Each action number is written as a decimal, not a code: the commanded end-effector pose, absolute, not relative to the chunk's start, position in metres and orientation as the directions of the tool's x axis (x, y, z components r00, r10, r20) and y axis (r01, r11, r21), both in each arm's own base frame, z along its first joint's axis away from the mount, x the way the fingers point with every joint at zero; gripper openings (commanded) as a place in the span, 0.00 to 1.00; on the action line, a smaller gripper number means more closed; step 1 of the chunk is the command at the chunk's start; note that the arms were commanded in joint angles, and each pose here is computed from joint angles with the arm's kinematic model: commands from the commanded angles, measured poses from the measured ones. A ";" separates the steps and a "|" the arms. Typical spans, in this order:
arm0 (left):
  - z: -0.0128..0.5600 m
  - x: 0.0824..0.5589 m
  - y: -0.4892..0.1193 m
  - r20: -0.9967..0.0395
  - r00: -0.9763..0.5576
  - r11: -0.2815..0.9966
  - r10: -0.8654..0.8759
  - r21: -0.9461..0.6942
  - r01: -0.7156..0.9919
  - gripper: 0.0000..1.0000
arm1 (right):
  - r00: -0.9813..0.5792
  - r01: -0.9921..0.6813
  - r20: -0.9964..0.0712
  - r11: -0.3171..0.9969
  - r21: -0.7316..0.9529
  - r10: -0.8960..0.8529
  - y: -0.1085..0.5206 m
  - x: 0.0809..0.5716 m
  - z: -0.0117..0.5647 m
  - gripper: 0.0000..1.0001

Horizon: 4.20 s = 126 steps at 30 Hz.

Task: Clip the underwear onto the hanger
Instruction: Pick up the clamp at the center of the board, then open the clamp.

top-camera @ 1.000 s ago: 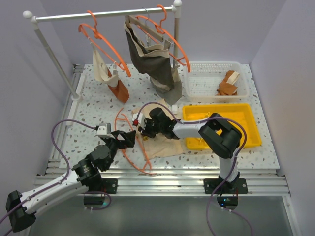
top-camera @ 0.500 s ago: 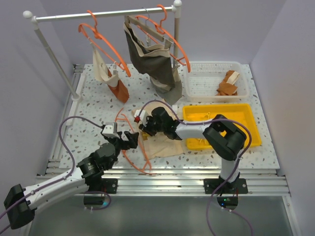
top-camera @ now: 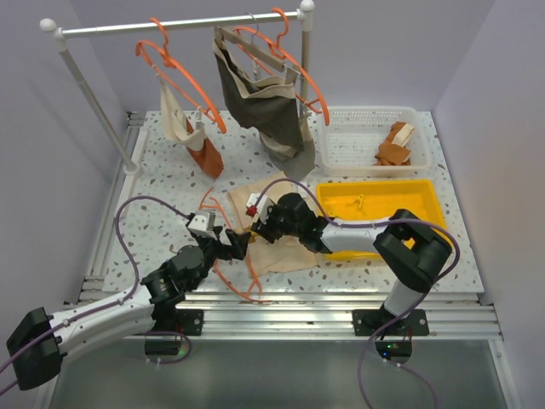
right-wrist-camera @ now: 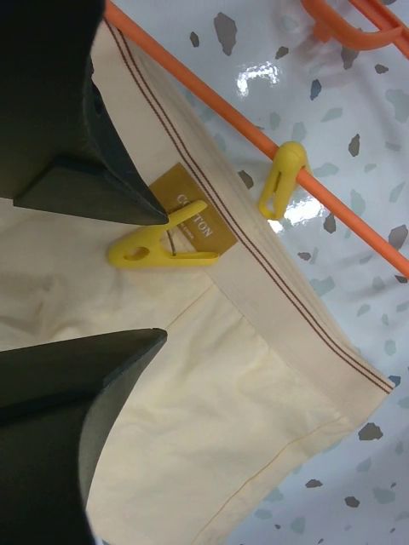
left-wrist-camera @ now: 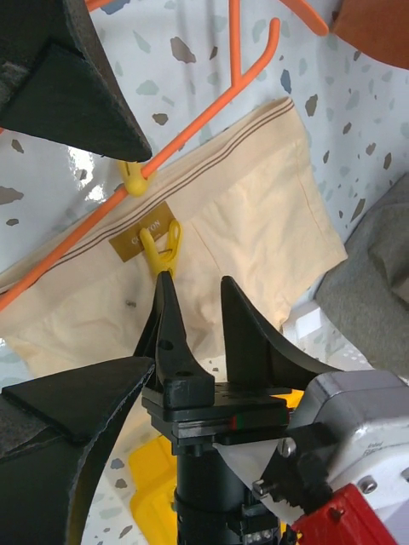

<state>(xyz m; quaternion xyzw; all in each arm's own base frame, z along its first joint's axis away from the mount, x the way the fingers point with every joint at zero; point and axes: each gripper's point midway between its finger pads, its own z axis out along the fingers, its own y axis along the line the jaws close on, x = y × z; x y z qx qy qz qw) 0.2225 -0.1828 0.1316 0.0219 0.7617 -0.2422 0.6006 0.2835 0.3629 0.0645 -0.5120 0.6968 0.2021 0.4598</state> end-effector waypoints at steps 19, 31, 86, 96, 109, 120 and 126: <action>0.157 0.217 -0.189 -0.919 -0.247 0.839 -0.306 -0.383 0.387 1.00 | -0.012 -0.927 -0.877 0.334 -0.170 -0.481 0.371 0.278 0.053 0.50; 0.152 0.218 -0.186 -0.921 -0.255 0.852 -0.294 -0.373 0.367 1.00 | -0.019 -0.937 -0.879 0.315 -0.150 -0.476 0.377 0.279 0.043 0.44; 0.290 0.119 -0.218 -0.726 -0.069 0.250 -0.684 -0.322 0.913 1.00 | -0.247 -0.956 -0.960 0.126 0.264 0.132 0.357 0.143 0.271 0.15; 0.305 0.100 -0.218 -0.678 -0.146 0.113 -0.721 -0.323 0.940 1.00 | -0.278 -0.960 -0.942 -0.019 0.279 0.189 0.369 0.119 0.294 0.15; 0.301 0.111 -0.219 -0.671 -0.158 0.142 -0.724 -0.370 0.918 1.00 | -0.248 -0.969 -0.944 -0.077 0.237 0.216 0.360 0.102 0.312 0.14; 0.302 0.110 -0.221 -0.666 -0.174 0.124 -0.726 -0.375 0.919 1.00 | -0.244 -0.970 -0.949 -0.073 0.234 0.201 0.373 0.106 0.307 0.14; 0.294 0.117 -0.225 -0.682 -0.196 0.149 -0.705 -0.412 0.899 0.96 | -0.223 -0.975 -0.952 -0.039 0.220 0.208 0.371 0.112 0.309 0.14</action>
